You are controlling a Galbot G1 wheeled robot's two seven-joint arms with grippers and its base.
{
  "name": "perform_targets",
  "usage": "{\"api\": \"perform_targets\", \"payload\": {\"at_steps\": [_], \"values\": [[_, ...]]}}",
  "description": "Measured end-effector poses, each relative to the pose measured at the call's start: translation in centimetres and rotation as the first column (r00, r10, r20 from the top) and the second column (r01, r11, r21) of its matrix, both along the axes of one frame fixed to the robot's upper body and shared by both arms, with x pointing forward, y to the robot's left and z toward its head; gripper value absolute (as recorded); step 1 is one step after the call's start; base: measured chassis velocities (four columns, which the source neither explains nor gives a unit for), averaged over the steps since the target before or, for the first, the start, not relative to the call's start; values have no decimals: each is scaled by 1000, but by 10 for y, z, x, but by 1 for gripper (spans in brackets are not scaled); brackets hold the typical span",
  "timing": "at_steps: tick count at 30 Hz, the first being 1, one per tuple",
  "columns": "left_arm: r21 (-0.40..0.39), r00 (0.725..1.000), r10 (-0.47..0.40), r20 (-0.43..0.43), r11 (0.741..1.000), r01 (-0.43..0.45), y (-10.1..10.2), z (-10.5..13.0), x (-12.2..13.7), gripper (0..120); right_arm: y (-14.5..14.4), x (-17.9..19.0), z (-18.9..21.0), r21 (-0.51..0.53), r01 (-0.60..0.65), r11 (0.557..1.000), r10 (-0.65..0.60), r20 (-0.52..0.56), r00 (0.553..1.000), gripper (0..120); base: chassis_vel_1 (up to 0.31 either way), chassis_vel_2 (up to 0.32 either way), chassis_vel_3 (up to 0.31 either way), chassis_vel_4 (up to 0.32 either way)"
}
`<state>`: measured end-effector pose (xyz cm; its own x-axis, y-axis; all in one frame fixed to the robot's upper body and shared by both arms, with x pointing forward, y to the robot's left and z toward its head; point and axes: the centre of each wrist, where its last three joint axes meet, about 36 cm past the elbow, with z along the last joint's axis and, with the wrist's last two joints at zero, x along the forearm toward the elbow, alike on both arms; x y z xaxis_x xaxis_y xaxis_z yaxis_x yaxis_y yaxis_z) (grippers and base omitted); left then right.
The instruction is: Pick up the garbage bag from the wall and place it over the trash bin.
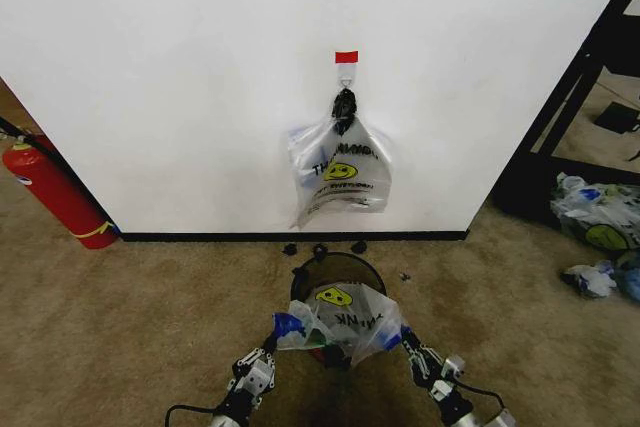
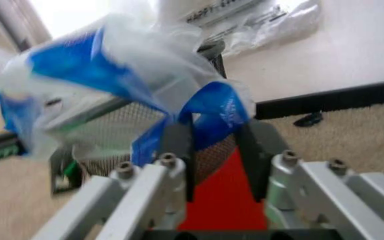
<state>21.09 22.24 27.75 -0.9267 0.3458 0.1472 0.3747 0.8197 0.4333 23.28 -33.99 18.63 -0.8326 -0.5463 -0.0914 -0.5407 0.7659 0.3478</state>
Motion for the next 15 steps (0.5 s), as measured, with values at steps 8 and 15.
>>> {"api": "perform_targets", "payload": {"at_steps": [8,15], "values": [[87,1000,-6,-8,996,7,22,-1,-10,40,-71,15,22,-150,-128,980,137,48,989,50,0,0,0,0],[119,999,-34,20,992,31,35,11,-15,68,-94,39,51,-180,-170,969,196,140,971,79,0,0,0,0]]}}
